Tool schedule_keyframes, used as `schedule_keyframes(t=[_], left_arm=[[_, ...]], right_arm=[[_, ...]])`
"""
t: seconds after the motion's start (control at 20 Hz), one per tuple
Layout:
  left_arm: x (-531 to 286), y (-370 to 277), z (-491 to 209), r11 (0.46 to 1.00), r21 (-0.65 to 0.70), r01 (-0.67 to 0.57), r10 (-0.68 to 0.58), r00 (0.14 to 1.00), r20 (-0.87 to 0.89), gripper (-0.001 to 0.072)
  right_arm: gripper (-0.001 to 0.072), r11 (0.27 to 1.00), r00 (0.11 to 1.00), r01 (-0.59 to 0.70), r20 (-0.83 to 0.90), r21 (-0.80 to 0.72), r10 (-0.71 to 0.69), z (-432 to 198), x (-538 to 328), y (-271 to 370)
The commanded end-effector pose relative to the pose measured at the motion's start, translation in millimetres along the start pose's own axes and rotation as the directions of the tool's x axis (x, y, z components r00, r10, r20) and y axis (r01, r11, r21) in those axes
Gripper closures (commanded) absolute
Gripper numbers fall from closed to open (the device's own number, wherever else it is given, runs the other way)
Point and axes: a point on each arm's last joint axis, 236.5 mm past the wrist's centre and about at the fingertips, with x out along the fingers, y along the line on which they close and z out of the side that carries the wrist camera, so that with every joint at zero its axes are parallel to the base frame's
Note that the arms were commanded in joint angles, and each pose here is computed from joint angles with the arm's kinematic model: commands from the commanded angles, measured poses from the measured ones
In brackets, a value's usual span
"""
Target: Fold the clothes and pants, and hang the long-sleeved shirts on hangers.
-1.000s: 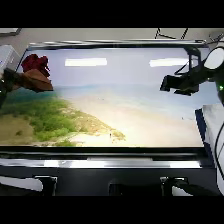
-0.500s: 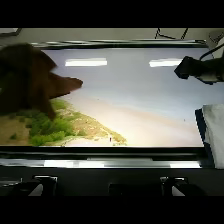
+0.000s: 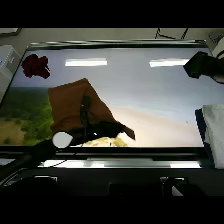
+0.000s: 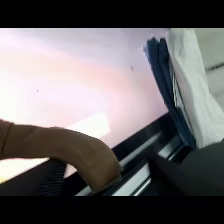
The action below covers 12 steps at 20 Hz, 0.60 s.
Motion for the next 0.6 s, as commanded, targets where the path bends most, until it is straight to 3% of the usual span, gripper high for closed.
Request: schedule_keyframes(t=[0.0,0.15,0.25,0.3,0.4,0.45,0.55], left_arm=[[13,-3,-39,1.000,0.016,0.019,-0.016,0.985,-0.172,0.0004],[-52,40,34,0.999,-0.007,-0.050,0.049,0.987,-0.150,0.0005],[-119,107,71,0.970,-0.100,-0.223,0.212,0.971,-0.110,0.0007],[-159,149,71,0.924,-0.156,-0.350,0.330,0.933,-0.142,0.0007],[-235,218,32,0.779,-0.250,-0.576,0.500,0.810,-0.306,0.0007],[-260,237,8,0.716,-0.303,-0.629,0.516,0.769,-0.378,0.0007],[-282,256,-28,0.662,-0.404,-0.631,0.468,0.769,-0.435,0.0007]], right_arm=[[0.0021,1.000,0.999,0.010,-0.044,-0.002,-0.011,-9,3,-3],[0.0021,0.999,0.961,0.037,-0.273,-0.003,-0.036,-55,25,-12],[0.0020,0.999,0.893,0.038,-0.448,-0.017,-0.042,-94,50,-18],[0.0020,0.999,0.852,0.031,-0.522,-0.018,-0.036,-115,62,-20],[0.0018,1.000,0.765,0.022,-0.644,0.002,-0.016,-161,87,-24],[0.0018,0.999,0.731,0.019,-0.682,0.026,0.004,-185,100,-25],[0.0016,0.995,0.683,-0.009,-0.727,0.095,0.076,-230,123,-18]])
